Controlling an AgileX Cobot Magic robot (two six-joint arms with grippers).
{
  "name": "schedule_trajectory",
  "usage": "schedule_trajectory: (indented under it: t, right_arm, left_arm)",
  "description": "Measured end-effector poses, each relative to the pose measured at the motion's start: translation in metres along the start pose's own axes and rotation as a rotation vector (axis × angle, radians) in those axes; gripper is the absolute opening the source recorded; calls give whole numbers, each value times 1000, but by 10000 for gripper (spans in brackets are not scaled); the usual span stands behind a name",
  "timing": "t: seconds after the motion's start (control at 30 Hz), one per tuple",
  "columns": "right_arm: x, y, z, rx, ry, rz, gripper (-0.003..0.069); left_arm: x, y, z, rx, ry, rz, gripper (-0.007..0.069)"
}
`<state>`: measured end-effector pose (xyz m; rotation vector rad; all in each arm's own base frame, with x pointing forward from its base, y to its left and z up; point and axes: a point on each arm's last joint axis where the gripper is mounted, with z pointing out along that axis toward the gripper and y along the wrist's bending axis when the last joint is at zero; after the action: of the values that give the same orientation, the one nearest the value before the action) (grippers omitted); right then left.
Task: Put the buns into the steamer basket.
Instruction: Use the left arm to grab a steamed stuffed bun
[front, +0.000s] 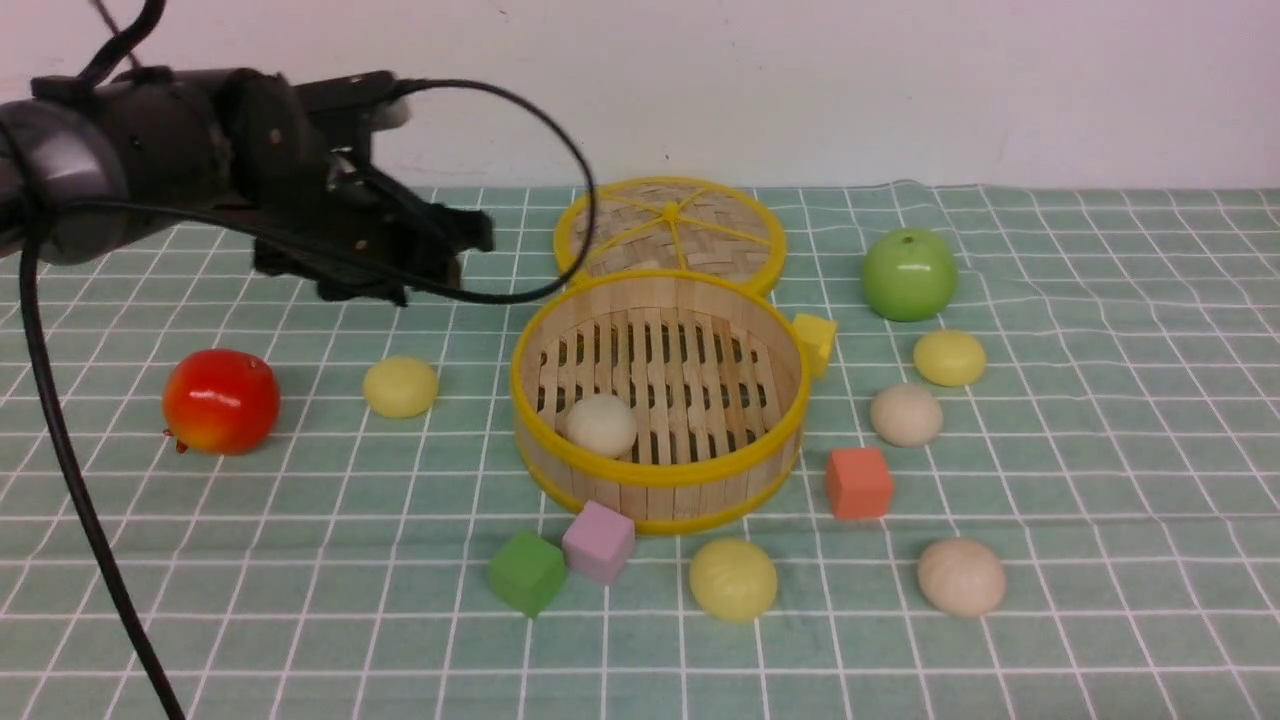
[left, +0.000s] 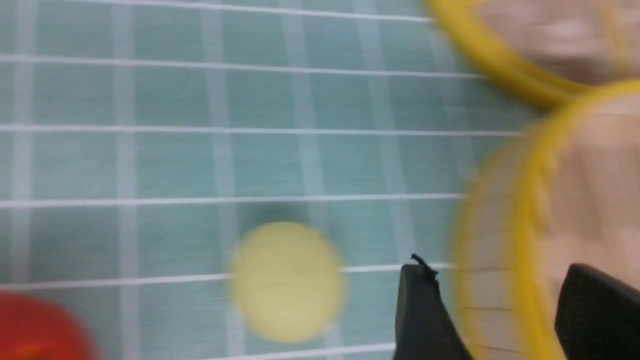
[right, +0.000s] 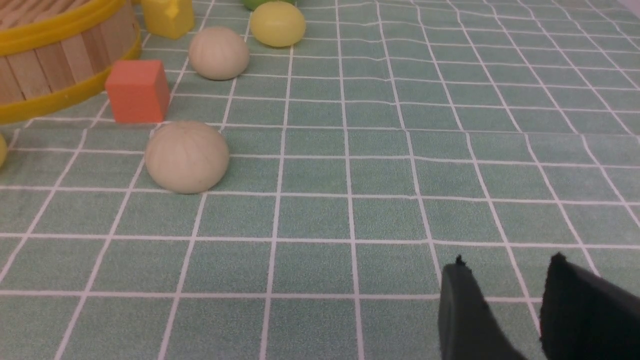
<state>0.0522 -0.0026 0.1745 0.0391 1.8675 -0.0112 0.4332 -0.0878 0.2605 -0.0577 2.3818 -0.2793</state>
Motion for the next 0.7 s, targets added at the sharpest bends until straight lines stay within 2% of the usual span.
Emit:
schedule_trajectory:
  t: [0.07,0.3,0.7]
  right_arm:
    - [0,0,0,0,0,0,240]
    - [0,0,0,0,0,0,240]
    - [0,0,0,0,0,0,240]
  left_arm:
    - [4,11,13,-29,20,-1,363]
    - [20,20,48,-75,65,64,363]
    - [25,26,66,-100,36,137,362]
